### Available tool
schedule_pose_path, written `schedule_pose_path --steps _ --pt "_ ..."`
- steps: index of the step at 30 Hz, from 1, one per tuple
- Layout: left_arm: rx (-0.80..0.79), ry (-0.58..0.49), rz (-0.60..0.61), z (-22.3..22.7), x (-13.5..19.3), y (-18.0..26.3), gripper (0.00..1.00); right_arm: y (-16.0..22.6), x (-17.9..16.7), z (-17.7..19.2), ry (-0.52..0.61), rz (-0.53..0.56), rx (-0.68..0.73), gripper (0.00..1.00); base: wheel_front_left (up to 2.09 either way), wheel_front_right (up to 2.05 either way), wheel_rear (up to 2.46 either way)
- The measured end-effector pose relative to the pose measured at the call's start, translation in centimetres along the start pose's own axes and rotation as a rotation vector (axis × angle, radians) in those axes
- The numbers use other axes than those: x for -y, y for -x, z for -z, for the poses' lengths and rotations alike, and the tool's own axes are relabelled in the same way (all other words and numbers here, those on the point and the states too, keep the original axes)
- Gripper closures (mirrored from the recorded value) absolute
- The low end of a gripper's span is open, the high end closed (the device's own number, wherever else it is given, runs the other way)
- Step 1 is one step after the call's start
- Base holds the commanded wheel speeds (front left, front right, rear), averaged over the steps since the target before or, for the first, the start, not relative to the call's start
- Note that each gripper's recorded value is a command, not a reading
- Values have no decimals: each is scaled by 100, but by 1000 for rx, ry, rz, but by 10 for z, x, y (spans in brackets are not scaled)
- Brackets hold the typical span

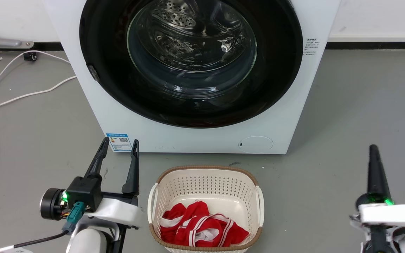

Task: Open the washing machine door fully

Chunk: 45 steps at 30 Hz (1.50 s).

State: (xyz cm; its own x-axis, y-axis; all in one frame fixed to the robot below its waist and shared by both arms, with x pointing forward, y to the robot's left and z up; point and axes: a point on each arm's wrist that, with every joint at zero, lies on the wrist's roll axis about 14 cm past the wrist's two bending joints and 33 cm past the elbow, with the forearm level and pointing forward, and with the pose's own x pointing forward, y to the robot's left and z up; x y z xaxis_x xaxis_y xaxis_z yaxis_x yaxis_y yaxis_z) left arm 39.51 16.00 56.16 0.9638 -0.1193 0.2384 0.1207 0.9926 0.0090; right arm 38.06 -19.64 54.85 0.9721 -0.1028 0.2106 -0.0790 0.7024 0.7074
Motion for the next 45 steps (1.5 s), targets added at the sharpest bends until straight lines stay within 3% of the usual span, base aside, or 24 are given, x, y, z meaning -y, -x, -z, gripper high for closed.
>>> schedule_pose_path --steps 2,5,8,14,17,28,37,45 --pt "-1 0 -5 0 -1 0 0 -4 10 -9 -266 65 60 100 0 0 0" --pt "-5 0 -9 2 -2 -2 0 -7 28 -14 -562 154 120 100 0 0 0" --pt "-8 1 -17 5 -3 -5 0 -18 37 -17 -713 194 159 100 0 0 0" --pt "-2 -5 -4 8 -1 -21 0 -63 44 -19 -849 198 147 100 0 0 0" --pt "-5 -3 3 14 1 -31 0 -94 46 -28 -843 179 144 100 0 0 0" --pt "-14 -2 24 41 6 -73 0 -210 26 -38 -602 60 -29 100 0 0 0" --pt "-39 6 32 64 7 -88 0 -262 5 4 -419 17 -333 100 0 0 0" --pt "-70 -8 39 84 6 -94 0 -280 -14 47 -309 -7 -552 100 0 0 0"
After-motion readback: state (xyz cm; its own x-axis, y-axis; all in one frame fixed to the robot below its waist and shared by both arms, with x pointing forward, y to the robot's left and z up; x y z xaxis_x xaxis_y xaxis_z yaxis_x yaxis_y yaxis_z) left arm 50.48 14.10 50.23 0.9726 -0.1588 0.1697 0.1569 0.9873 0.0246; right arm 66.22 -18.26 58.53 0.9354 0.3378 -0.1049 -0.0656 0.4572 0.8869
